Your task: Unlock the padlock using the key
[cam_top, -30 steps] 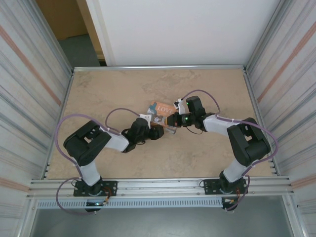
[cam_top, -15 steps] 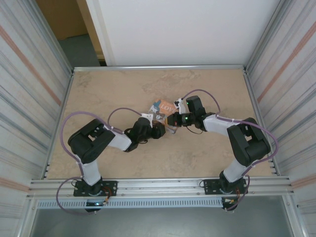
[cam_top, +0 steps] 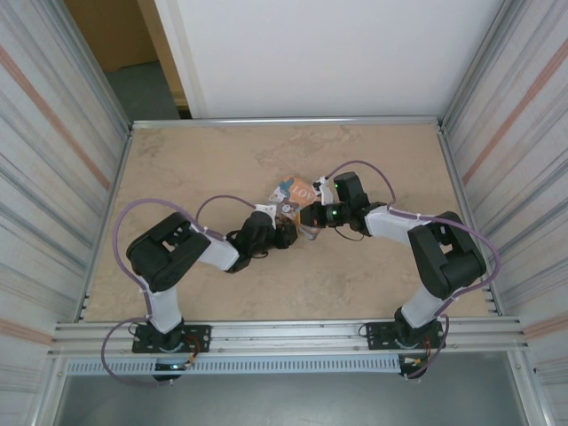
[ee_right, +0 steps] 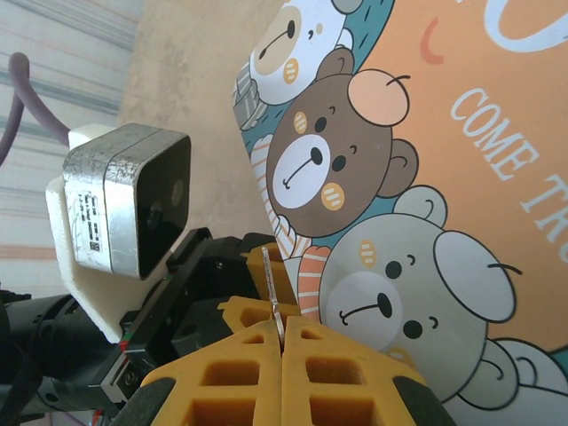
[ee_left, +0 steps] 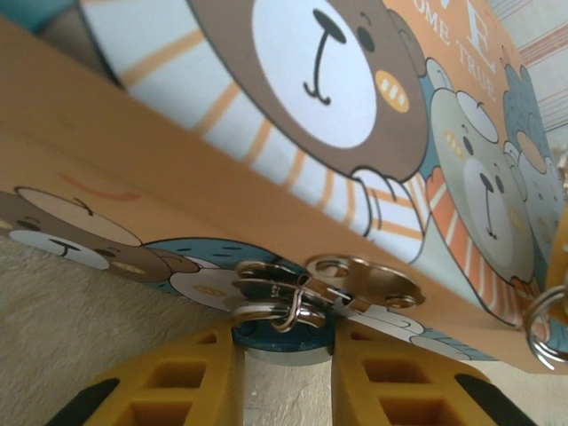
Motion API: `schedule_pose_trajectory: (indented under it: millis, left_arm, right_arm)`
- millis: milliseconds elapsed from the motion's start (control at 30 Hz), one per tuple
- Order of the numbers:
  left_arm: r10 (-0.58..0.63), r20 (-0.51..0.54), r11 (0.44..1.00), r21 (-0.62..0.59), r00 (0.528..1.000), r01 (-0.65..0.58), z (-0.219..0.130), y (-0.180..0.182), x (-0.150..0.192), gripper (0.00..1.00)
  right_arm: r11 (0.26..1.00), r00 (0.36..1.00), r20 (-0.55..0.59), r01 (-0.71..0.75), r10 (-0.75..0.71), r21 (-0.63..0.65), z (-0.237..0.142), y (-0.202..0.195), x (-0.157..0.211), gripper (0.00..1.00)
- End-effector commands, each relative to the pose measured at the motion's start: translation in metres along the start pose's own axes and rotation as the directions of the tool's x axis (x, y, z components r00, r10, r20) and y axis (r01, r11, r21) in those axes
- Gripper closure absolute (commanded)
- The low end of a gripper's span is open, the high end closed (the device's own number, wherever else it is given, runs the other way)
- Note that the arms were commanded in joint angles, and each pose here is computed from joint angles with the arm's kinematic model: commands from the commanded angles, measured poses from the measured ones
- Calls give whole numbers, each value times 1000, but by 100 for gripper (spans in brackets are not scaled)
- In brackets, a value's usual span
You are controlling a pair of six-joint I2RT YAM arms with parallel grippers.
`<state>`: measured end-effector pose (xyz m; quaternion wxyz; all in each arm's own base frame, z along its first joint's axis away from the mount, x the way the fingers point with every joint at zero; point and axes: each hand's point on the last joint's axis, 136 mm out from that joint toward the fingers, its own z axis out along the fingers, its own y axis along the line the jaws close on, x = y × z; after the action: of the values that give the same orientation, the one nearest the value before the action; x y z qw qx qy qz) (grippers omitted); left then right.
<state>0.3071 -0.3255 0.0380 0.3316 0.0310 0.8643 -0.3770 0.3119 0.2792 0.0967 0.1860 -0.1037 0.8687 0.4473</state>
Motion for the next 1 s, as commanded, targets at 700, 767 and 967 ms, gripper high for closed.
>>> schedule_pose_trajectory:
  millis: [700, 767, 967]
  left_arm:
    - [-70, -141, 997, 12, 988, 72, -39, -49, -4, 81]
    - [-74, -168, 997, 13, 983, 78, -42, -54, -4, 81]
    - [-100, -201, 994, 17, 974, 105, -51, -66, -8, 81]
  right_arm:
    - [981, 988, 17, 150, -153, 120, -80, 26, 42, 100]
    - [974, 984, 17, 172, -176, 147, -83, 25, 52, 100]
    - [945, 968, 15, 241, -250, 223, -80, 20, 80, 100]
